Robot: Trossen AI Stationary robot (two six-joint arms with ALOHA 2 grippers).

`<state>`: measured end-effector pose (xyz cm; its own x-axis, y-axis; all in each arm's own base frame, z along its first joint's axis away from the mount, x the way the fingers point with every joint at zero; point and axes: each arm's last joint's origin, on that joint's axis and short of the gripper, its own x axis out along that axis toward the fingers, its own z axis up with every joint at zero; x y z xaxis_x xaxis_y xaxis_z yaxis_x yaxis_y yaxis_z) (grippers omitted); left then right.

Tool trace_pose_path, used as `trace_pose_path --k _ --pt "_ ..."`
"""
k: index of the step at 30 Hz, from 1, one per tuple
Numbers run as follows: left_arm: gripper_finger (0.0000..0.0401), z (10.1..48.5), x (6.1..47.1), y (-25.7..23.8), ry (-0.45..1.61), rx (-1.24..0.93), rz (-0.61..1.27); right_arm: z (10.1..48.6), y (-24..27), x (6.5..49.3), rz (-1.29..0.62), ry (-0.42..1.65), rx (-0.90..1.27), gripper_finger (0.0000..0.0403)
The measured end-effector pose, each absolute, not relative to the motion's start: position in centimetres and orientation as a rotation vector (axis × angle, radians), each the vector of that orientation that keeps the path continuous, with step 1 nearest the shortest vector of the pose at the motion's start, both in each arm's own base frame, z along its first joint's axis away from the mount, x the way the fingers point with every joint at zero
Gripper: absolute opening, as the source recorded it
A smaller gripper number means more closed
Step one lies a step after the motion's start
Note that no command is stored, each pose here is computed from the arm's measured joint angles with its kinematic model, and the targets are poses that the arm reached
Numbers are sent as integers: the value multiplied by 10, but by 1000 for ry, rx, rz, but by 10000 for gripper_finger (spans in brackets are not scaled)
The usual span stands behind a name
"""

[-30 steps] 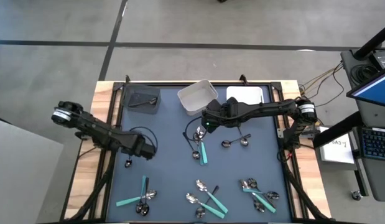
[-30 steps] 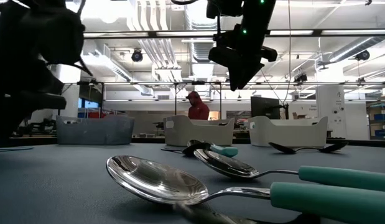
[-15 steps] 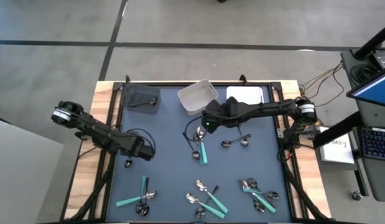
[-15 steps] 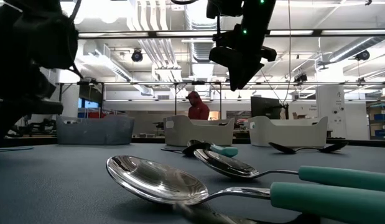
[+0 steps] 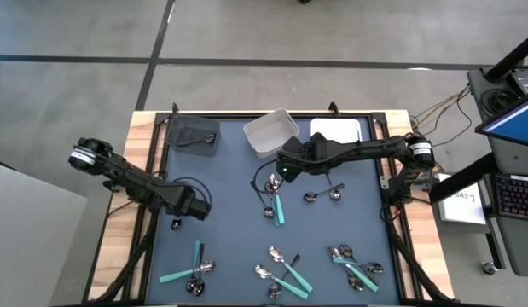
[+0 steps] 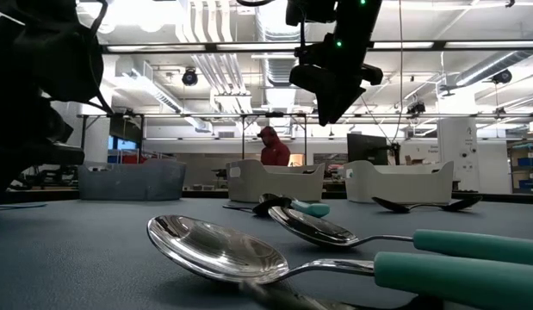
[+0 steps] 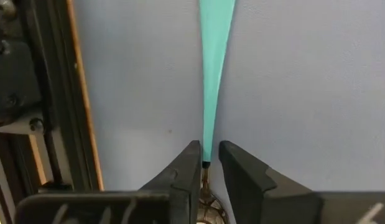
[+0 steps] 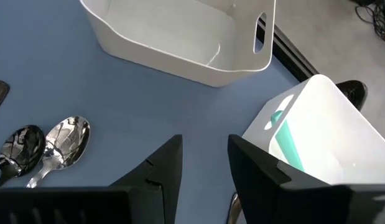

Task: Sort silverware by color (type)
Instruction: Put the blue spoon into the gray bin

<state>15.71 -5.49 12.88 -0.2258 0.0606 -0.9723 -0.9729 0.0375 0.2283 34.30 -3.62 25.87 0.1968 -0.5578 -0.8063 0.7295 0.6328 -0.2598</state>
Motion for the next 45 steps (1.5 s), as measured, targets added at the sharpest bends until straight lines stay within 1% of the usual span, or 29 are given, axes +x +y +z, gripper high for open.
trace_pose_path --k 2,5,7,10,12,15,21,26,30,36,41,45 --pt "36 128 159 -55 1362 -1003 1315 259 -36 343 -909 1032 196 121" --pt "10 131 164 -57 1364 -985 1257 259 -36 343 -909 1031 196 121" --pt "5 135 170 -59 1362 -984 1226 259 -36 343 -909 1032 196 121" --pt "4 144 185 -64 1317 -1016 1107 259 -36 343 -910 1032 195 121" --pt "2 146 188 -64 1306 -986 1077 259 -36 343 -910 1032 195 121" --pt "2 159 209 -69 1173 -1005 946 259 -36 343 -910 1032 195 121" --pt "1 190 234 -65 956 -908 892 259 -36 343 -902 1038 185 121" --pt "1 223 255 -53 814 -755 840 264 -36 340 -902 1024 192 121" --pt "0 243 269 -32 739 -642 848 273 -38 336 -925 986 187 121" --pt "0 260 286 20 646 -547 842 285 -45 328 -951 938 204 121" --pt "0 264 304 71 543 -548 727 286 -45 328 -950 936 207 121" --pt "0 256 319 112 447 -564 631 286 -46 328 -954 938 207 121"
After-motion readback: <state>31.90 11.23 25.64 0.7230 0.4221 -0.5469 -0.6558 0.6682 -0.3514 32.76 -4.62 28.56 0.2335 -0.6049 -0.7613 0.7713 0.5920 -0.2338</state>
